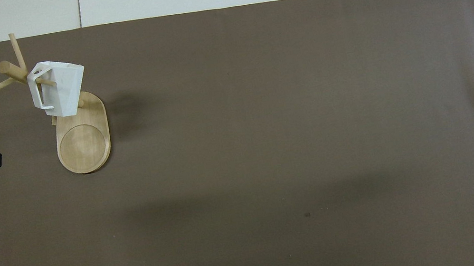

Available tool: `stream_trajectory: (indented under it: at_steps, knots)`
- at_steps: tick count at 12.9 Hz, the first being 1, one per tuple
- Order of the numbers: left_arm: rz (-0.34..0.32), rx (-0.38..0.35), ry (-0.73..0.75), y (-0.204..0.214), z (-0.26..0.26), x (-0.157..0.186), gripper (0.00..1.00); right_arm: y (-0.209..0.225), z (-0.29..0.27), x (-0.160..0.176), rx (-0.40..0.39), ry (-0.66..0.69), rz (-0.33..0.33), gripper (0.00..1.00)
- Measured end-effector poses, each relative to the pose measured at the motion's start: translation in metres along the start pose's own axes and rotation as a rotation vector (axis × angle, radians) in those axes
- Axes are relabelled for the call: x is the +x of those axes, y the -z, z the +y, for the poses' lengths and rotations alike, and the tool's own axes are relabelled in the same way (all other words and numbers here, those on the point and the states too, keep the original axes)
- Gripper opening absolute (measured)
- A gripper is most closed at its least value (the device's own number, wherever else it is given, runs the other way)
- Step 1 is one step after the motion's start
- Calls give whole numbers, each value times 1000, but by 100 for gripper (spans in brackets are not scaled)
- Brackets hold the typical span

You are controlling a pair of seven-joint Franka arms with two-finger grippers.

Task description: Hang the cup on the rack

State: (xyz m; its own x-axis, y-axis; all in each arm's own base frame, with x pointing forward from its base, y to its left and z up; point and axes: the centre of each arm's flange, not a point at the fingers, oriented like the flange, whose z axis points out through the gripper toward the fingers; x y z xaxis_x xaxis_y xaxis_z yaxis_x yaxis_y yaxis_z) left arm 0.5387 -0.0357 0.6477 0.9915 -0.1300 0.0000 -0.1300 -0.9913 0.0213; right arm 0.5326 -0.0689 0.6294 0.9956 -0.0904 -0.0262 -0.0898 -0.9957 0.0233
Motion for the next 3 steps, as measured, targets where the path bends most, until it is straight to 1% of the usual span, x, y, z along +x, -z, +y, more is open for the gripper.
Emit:
stream_trajectory:
  at_steps: [3]
  knots:
    - [0, 4, 0, 0, -1, 0, 100, 0, 0, 0, 0, 0, 0, 100]
